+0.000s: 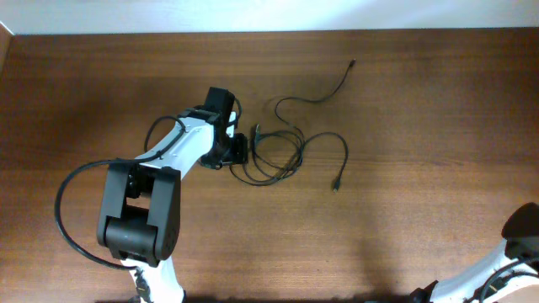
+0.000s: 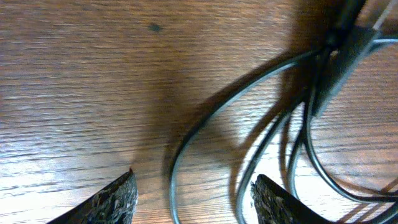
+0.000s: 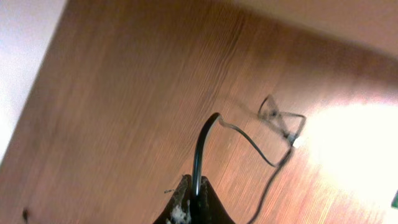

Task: Untangle cables

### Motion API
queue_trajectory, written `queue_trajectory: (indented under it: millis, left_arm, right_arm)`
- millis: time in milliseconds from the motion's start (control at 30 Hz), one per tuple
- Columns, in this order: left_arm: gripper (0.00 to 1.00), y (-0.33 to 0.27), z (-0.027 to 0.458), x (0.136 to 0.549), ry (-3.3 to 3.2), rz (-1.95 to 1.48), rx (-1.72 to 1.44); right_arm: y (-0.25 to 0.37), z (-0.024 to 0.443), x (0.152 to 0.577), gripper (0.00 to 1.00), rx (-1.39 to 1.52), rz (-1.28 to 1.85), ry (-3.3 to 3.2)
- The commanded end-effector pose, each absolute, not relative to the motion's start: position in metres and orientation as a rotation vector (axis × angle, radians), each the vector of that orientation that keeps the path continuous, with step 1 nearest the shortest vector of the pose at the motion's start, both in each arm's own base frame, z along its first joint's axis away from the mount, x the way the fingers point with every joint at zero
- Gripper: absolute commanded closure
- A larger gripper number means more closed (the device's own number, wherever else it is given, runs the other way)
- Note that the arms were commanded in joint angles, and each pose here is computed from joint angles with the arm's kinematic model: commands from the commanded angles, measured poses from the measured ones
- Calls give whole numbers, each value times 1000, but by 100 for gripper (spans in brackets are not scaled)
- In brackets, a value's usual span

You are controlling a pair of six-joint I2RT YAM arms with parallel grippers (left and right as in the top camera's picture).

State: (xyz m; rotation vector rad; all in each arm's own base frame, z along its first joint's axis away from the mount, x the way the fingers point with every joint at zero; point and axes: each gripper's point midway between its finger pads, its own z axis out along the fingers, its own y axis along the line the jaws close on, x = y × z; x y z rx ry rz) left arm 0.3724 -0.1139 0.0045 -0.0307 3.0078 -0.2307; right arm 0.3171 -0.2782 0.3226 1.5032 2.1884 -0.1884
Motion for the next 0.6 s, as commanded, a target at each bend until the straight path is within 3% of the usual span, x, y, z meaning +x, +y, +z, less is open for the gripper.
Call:
queue_trajectory:
  millis: [0,233,467,500,567]
  left_arm:
    - [38,-117,3,374,3006,-219,6]
    - [37,-117,3,374,3006,-219,6]
    - [37,-117,3,376,3001,-221,7]
    - [37,-117,3,376,3000,-221,7]
    - [37,-117,3,376,2999,-221,7]
  right_arm:
    - [-252,298,341,96,1480,68,2286]
    - [-215,219,366,96,1512,309,2483]
    - [-208,105,348,93,1636,304,2624]
    - [-208,97,344,68,1644,287,2635]
    - [-208,92,340,41,1655,269,2647]
